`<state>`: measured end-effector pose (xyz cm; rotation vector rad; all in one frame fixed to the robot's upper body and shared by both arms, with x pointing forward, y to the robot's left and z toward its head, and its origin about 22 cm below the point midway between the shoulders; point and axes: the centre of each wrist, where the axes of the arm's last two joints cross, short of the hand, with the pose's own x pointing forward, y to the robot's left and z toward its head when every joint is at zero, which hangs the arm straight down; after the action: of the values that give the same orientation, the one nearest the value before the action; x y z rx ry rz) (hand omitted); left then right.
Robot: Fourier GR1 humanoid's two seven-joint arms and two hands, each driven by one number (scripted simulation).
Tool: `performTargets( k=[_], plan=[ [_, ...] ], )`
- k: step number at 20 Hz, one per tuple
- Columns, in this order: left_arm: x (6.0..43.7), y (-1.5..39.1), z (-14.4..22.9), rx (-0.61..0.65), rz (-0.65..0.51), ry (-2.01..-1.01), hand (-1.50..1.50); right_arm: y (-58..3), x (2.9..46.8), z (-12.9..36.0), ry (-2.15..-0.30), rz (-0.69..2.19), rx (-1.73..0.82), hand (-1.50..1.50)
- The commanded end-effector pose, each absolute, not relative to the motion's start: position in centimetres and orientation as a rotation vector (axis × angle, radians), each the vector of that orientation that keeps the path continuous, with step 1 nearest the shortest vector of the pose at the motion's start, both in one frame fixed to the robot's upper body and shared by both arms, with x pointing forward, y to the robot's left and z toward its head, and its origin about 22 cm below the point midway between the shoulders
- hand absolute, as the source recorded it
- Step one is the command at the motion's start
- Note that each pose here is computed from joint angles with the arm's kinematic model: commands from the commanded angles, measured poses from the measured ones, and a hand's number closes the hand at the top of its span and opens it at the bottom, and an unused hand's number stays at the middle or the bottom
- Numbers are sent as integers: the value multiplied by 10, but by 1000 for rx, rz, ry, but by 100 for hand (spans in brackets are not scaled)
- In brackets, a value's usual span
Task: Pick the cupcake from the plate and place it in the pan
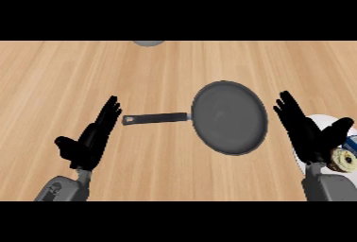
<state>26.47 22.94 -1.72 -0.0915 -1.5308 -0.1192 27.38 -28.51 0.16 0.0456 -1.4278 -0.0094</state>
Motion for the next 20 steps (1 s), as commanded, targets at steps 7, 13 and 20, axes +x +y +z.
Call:
performTargets(
  k=[7,13,20],
  plan=[
    [252,324,-27,345,-57,-1300,0,-327,287,58,-1950,-413,287,-150],
    [259,372,2,506,-65,-1215,0,-449,226,38,-1931,-168,-64,150],
    [266,349,3,492,-102,-1219,0,-516,207,61,-1981,223,-67,-150]
  ],
)
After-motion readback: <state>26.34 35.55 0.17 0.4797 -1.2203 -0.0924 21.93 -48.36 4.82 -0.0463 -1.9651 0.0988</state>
